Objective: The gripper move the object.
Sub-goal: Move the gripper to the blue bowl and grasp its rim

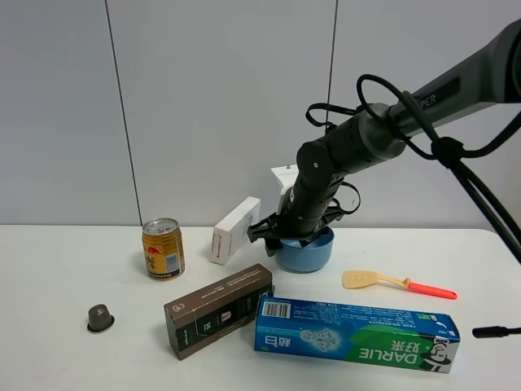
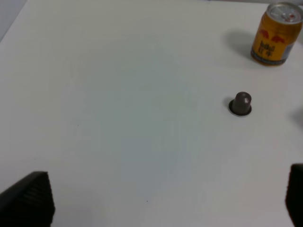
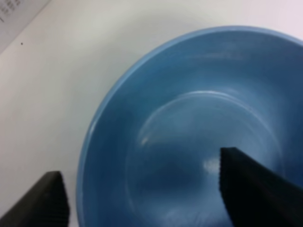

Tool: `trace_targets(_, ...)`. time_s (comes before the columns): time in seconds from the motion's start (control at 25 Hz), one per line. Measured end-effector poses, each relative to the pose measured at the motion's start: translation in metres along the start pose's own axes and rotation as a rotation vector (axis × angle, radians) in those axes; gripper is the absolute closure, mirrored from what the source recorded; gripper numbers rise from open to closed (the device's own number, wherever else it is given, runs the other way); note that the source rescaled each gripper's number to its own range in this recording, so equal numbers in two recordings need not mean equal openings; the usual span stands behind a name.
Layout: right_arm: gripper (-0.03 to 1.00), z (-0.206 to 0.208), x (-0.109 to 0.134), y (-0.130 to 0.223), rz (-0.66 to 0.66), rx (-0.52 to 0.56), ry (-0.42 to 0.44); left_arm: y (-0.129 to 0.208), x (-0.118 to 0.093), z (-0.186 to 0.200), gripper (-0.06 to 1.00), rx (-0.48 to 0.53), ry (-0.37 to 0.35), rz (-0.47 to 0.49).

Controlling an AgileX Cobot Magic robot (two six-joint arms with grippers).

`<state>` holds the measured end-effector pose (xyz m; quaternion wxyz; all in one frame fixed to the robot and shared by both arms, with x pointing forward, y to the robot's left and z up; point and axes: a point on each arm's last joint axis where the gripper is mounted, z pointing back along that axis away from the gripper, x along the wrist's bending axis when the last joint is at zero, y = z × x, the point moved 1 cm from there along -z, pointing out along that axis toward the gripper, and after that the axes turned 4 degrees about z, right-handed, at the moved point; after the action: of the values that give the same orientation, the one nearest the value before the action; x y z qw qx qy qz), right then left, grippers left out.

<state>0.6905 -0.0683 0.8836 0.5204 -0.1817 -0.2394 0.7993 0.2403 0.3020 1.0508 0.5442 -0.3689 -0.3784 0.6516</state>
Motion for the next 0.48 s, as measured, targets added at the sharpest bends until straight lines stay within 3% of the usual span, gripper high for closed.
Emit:
trace_targets(0.12, 0.53, 0.0000, 0.0000, 0.0002, -0.001, 0.002, 0.000, 0.0000, 0.0000, 0.0000, -0.06, 0.000, 0.000, 0.000)
trace_targets(0.36, 0.91, 0.0001, -0.0014, 0.0036, 0.013, 0.036, 0.014, 0.0000, 0.0000, 0.0000, -0.06, 0.000, 0.000, 0.000)
trace_targets(0.48, 0.96, 0.0001, -0.0030, 0.0050, 0.049, 0.049, 0.028, 0.0000, 0.0000, 0.0000, -0.06, 0.000, 0.000, 0.000)
